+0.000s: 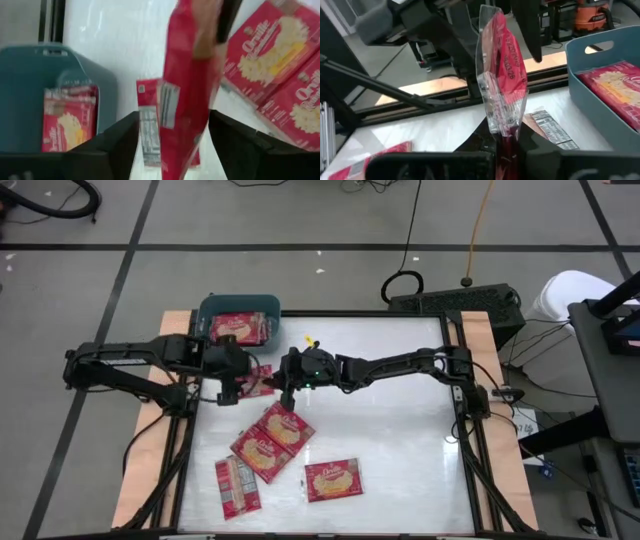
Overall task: Sort popcorn bags into baskets
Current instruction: Put the red popcorn bag into the blue bin
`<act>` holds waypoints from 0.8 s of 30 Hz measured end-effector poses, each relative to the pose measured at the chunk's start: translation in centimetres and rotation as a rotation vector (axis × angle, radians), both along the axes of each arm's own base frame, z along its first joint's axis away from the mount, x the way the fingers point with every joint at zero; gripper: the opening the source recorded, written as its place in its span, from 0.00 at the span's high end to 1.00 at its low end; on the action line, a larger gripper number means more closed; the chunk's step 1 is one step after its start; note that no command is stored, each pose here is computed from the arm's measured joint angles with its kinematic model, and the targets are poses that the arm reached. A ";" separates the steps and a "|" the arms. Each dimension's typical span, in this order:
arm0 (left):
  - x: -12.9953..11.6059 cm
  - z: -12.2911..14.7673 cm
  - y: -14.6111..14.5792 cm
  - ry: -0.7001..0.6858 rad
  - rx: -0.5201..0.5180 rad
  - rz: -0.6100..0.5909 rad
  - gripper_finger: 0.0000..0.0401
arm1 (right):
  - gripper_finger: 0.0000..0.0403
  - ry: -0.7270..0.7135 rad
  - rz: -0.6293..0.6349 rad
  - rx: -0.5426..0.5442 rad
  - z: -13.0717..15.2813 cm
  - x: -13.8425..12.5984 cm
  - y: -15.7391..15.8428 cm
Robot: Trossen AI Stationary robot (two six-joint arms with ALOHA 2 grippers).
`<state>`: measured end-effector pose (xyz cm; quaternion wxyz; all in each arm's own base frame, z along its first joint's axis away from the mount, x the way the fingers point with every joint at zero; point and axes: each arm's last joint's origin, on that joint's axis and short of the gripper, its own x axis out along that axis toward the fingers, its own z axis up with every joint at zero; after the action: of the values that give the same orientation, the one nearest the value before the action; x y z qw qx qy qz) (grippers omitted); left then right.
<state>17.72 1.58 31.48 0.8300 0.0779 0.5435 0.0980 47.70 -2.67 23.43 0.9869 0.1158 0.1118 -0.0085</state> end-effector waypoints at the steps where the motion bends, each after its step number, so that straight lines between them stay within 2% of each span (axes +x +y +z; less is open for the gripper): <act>1: 0.0 -0.4 0.1 0.010 -0.006 0.006 0.43 | 0.99 -0.001 0.012 0.002 0.0 0.0 0.0; 5: -0.2 -1.4 0.4 0.045 -0.034 0.019 0.58 | 0.99 -0.011 0.015 -0.013 0.5 -0.1 0.0; 10: -0.1 -0.8 1.0 0.036 -0.034 -0.017 0.91 | 0.98 -0.020 0.011 -0.025 0.9 -0.3 -0.2; 11: -0.2 -0.6 1.2 0.032 -0.026 -0.019 0.94 | 0.97 -0.024 0.006 -0.028 1.0 -0.3 -0.3; 14: -0.3 0.1 2.1 0.034 0.011 -0.045 0.93 | 0.91 0.025 -0.041 -0.043 1.6 -0.9 -0.7; 19: -0.7 1.6 4.4 0.064 0.072 -0.105 0.95 | 0.75 0.282 -0.234 -0.152 2.5 -3.5 -1.1; 24: -0.8 2.8 8.3 0.186 0.048 -0.026 0.95 | 0.62 0.453 -0.371 -0.212 4.0 -7.1 -0.8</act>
<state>16.96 9.92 34.26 0.7750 0.1137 0.6148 0.0923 40.60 -3.44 27.48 0.9251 0.0259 0.3044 -0.2257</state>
